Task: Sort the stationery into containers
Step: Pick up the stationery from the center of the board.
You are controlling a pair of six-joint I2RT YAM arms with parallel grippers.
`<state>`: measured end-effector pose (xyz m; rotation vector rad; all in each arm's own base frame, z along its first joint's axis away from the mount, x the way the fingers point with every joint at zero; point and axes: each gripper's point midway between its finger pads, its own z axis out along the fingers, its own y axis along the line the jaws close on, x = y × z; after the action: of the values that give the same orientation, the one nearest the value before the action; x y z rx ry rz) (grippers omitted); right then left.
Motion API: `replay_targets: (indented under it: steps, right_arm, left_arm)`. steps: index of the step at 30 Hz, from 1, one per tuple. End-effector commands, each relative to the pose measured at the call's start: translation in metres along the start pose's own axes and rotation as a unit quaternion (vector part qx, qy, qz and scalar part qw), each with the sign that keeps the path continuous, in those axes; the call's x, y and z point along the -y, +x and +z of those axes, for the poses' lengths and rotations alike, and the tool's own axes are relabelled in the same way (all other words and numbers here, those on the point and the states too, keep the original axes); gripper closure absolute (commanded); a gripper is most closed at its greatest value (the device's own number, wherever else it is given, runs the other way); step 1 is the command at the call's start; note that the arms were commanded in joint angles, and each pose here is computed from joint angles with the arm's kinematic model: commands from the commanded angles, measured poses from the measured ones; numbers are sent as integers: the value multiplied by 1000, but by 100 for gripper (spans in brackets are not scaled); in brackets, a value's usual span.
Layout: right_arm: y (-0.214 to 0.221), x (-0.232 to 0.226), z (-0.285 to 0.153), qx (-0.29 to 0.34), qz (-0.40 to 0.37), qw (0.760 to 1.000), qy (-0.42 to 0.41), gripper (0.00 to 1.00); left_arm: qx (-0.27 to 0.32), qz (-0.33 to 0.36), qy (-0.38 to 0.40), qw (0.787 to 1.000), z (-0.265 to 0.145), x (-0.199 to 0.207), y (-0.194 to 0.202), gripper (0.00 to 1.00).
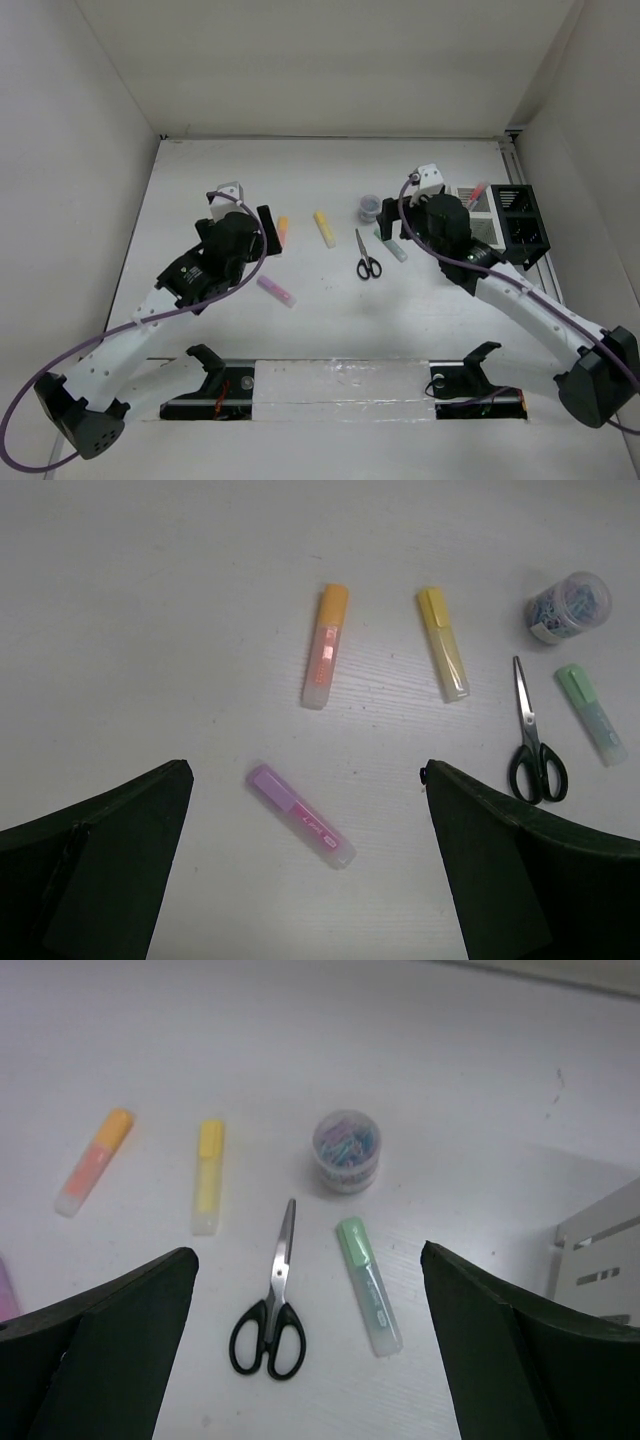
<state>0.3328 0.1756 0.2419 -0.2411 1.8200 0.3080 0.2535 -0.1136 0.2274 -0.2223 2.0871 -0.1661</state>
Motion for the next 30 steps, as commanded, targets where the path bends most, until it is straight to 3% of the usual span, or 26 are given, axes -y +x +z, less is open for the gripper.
replay_targets:
  steps: [1,4,15,30]
  right_arm:
    - [28,-13,7,-59,-20,997,-35,0]
    - [42,-25,14,-93,-29,994,-51,0]
    - [46,-31,9,-93,-47,994,-15,0]
    - [27,-39,-13,-44,-45,997,-39,0]
  left_arm:
    - [14,-12,-21,1000,-1,-8,-5,0]
    - [13,-9,-27,1000,1,-9,-4,0]
    - [-7,4,-47,999,11,-9,3,0]
    - [-6,6,-122,992,17,-30,6,0]
